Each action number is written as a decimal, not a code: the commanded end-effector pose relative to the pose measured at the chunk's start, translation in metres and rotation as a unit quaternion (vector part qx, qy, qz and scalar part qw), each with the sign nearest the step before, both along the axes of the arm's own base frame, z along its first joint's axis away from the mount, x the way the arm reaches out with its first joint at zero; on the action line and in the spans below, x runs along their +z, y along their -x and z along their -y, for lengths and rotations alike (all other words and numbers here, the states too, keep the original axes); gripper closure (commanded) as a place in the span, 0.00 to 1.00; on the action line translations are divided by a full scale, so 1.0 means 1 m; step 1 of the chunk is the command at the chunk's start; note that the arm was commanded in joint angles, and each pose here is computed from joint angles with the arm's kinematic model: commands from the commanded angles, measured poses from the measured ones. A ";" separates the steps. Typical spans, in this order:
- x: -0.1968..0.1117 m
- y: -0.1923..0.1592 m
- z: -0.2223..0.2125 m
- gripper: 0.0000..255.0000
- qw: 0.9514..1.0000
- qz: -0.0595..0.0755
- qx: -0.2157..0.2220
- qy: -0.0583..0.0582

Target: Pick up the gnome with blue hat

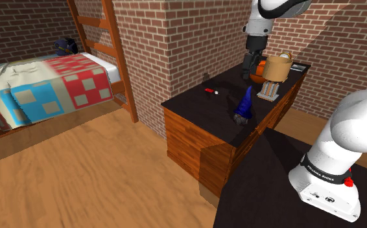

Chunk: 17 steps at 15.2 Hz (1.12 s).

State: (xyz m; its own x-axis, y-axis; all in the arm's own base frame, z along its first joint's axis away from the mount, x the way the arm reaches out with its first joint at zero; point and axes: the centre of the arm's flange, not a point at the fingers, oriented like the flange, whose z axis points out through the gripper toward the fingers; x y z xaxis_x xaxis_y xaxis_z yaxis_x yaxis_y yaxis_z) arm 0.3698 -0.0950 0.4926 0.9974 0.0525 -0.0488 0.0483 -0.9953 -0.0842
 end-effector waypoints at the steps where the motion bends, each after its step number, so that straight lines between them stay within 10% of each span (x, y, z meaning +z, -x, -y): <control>1: -0.010 -0.007 0.024 0.00 1.000 0.001 -0.010 -0.002; 17: -0.111 -0.060 0.208 0.00 0.995 0.002 -0.092 -0.022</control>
